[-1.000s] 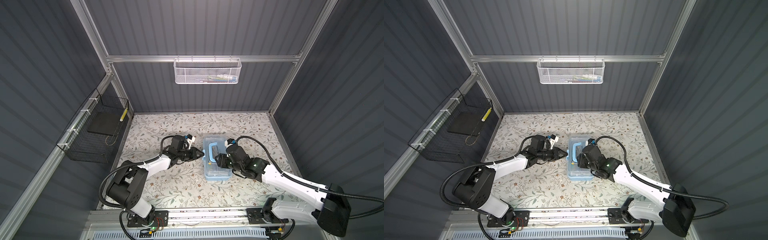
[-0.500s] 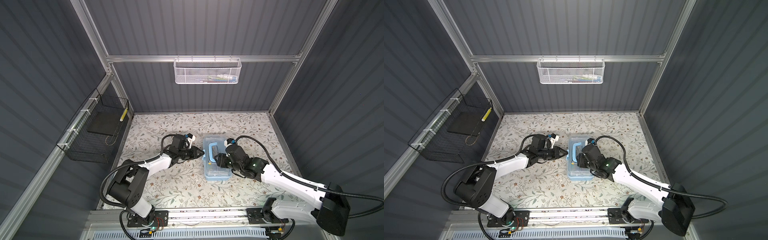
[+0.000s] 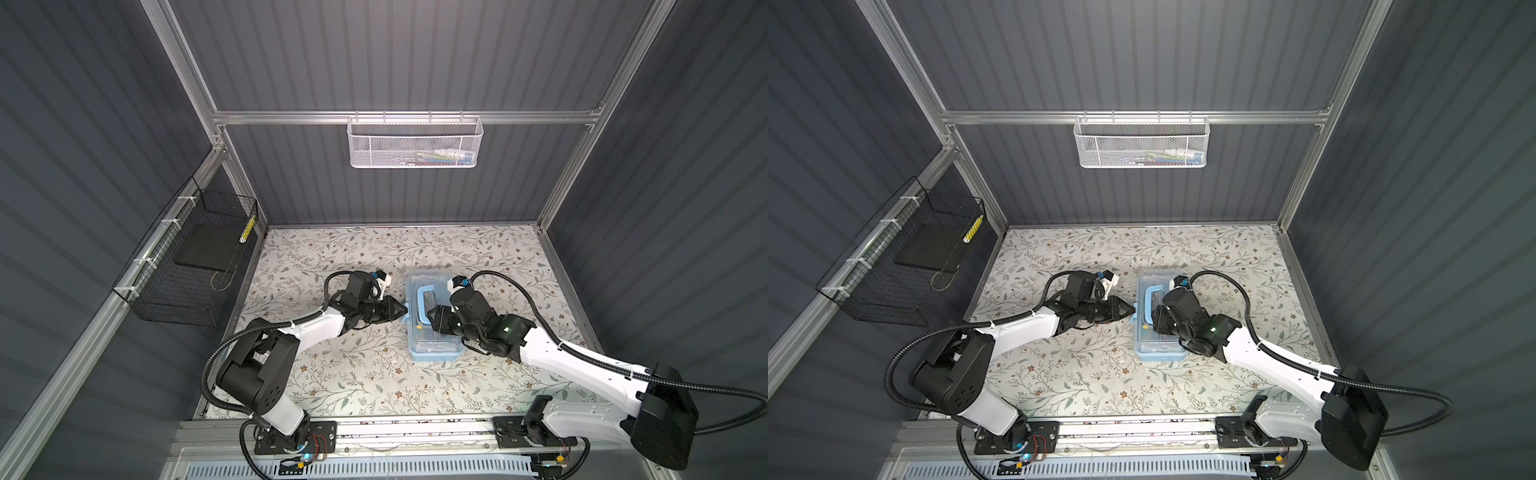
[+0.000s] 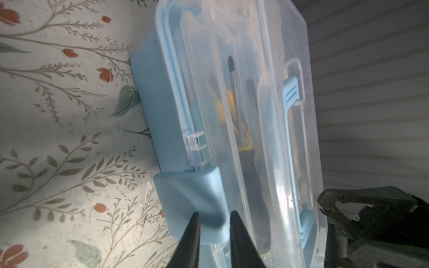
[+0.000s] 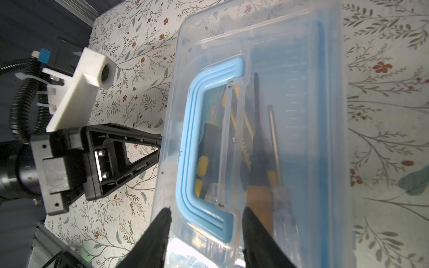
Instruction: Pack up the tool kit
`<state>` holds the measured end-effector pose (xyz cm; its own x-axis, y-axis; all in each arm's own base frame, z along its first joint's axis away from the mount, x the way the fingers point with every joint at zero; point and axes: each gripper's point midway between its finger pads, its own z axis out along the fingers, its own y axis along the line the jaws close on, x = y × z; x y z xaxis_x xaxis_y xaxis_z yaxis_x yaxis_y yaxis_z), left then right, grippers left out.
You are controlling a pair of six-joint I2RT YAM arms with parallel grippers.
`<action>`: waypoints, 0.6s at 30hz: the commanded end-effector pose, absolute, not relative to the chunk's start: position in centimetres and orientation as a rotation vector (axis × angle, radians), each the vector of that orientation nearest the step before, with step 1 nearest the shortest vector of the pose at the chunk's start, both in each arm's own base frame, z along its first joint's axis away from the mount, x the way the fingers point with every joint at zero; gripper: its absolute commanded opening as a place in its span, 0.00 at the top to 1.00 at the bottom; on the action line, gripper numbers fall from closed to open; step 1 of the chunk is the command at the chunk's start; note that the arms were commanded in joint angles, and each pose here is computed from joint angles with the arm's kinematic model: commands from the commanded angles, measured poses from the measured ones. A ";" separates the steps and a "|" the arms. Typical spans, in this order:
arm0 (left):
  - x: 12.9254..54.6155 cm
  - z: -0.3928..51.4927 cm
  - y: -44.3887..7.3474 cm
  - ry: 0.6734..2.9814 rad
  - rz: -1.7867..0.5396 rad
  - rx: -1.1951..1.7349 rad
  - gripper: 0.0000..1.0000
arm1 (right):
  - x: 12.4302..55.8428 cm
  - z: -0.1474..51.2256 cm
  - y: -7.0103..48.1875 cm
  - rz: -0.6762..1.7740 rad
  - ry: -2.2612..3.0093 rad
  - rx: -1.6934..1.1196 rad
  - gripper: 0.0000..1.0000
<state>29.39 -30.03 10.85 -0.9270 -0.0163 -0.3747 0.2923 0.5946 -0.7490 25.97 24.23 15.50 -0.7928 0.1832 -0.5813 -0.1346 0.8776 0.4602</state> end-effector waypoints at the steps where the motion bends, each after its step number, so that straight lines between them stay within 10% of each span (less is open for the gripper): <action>1: 29.4 10.6 -30.6 2.488 -1.249 0.260 0.75 | 25.0 13.2 23.3 0.574 2.500 0.039 0.49; 18: 29.0 9.6 -31.0 2.494 -1.259 0.257 0.71 | 24.7 12.6 22.4 0.526 2.522 0.054 0.49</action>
<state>29.29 -30.38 9.96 -0.9312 -0.0071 -0.3644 0.2873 0.6009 -0.7459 26.02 24.19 15.51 -0.7928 0.1838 -0.5811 -0.1321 0.8789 0.4583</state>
